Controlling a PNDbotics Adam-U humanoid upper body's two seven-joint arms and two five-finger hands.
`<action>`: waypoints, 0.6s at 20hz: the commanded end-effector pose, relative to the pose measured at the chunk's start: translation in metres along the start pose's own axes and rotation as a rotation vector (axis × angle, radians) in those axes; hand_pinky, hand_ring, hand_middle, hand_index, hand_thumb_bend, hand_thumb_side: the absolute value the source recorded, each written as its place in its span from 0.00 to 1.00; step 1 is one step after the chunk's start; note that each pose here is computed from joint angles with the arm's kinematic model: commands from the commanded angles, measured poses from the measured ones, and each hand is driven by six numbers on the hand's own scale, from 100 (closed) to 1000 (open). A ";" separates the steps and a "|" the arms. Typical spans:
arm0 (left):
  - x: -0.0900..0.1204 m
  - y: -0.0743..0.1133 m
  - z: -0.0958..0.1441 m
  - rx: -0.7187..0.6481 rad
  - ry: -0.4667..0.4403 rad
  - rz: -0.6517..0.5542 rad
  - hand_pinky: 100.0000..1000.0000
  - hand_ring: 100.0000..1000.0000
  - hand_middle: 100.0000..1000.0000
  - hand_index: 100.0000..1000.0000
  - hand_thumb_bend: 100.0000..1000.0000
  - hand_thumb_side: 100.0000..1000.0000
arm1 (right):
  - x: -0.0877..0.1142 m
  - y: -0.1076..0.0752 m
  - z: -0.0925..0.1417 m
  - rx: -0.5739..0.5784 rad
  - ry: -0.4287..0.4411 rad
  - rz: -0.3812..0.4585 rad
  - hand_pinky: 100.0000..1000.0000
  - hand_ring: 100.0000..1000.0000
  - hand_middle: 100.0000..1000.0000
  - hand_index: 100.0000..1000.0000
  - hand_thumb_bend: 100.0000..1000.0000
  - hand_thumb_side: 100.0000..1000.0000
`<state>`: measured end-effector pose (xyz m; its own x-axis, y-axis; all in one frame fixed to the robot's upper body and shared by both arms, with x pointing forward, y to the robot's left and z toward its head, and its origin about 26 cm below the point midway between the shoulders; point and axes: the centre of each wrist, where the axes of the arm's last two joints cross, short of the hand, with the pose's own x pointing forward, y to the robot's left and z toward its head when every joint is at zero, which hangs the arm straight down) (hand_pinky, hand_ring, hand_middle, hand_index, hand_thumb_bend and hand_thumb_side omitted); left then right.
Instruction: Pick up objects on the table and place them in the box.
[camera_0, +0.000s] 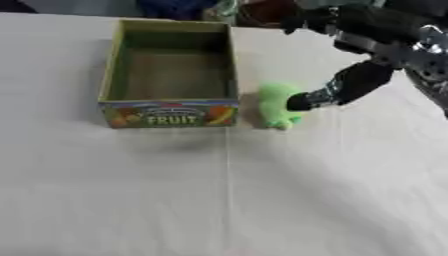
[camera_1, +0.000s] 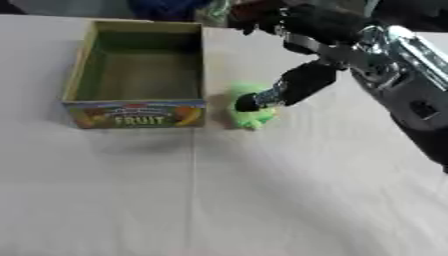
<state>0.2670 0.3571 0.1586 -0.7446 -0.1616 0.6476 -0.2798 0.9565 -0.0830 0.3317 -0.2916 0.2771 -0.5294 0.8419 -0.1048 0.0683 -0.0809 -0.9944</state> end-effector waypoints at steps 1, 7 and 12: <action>0.008 0.000 -0.009 -0.023 -0.033 -0.010 0.38 0.37 0.40 0.54 0.00 0.75 | -0.015 0.004 -0.008 0.009 0.073 0.026 0.86 0.93 0.84 1.00 0.70 0.83; 0.009 -0.001 -0.010 -0.022 -0.034 -0.008 0.38 0.37 0.40 0.54 0.00 0.75 | -0.032 0.031 -0.026 0.067 0.136 0.019 0.86 0.93 0.84 1.00 0.72 0.80; 0.009 -0.001 -0.010 -0.021 -0.036 -0.007 0.38 0.37 0.40 0.54 0.00 0.75 | -0.034 0.049 -0.031 0.125 0.130 0.013 0.86 0.92 0.78 1.00 0.76 0.78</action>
<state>0.2683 0.3563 0.1607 -0.7468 -0.1579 0.6460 -0.2773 0.9569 -0.0867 0.3789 -0.3032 0.2244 -0.4233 0.9011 -0.0941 -0.0527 -0.1282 -0.9904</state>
